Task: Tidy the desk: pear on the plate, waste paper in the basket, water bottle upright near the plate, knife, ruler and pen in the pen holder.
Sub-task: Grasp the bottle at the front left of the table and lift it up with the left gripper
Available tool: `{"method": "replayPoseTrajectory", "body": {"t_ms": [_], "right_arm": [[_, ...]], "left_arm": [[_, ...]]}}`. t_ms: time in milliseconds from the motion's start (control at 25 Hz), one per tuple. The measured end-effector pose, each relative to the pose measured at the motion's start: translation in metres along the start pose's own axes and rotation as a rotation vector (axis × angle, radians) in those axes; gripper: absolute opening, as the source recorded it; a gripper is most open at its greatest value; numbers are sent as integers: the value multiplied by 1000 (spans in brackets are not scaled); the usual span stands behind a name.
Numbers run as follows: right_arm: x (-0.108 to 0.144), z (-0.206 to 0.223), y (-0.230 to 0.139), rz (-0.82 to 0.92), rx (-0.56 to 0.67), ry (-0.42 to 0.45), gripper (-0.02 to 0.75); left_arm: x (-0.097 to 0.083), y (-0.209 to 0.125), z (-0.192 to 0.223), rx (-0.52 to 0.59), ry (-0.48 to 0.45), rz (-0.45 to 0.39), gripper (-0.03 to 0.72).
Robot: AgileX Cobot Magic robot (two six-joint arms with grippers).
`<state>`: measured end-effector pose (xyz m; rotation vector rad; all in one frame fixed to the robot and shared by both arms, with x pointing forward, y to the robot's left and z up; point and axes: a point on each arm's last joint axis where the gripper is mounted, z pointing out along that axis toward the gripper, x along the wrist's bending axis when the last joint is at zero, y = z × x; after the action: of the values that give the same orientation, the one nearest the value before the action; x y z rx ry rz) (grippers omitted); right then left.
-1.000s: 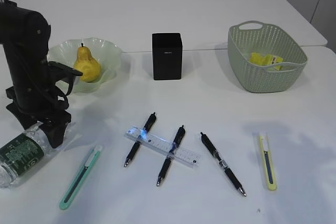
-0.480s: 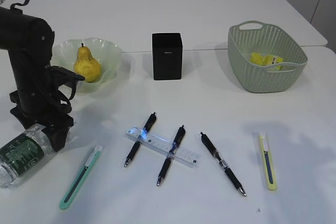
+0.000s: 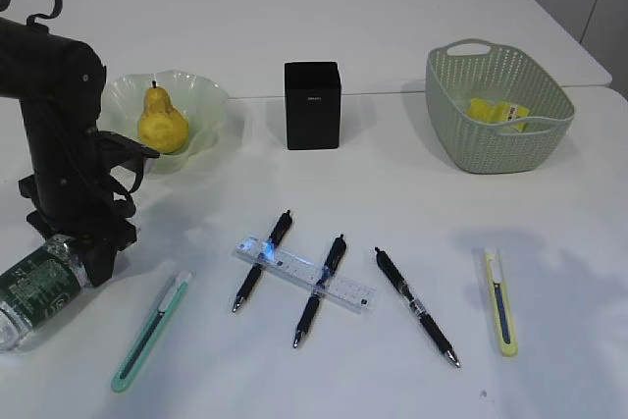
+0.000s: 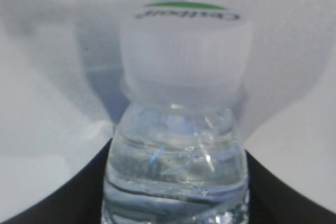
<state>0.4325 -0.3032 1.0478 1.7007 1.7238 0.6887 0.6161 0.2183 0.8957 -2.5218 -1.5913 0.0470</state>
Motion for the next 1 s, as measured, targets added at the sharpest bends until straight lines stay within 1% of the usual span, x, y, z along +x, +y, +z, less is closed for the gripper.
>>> {"method": "replayPoseTrajectory", "body": {"t_ms": [80, 440, 600, 680, 800, 1000], "right_arm": [[0, 0, 0, 0, 0, 0, 511], [0, 0, 0, 0, 0, 0, 511], [0, 0, 0, 0, 0, 0, 511], [0, 0, 0, 0, 0, 0, 511], [0, 0, 0, 0, 0, 0, 511], [0, 0, 0, 0, 0, 0, 511]], "left_arm": [[0, 0, -1, 2, 1, 1, 356], [0, 0, -1, 6, 2, 1, 349], [0, -4, -17, -37, -2, -18, 349], [0, -8, -38, -100, 5, -27, 349], [1, -16, -77, -240, 19, -51, 349], [0, -46, -144, -490, 48, -92, 349]]}}
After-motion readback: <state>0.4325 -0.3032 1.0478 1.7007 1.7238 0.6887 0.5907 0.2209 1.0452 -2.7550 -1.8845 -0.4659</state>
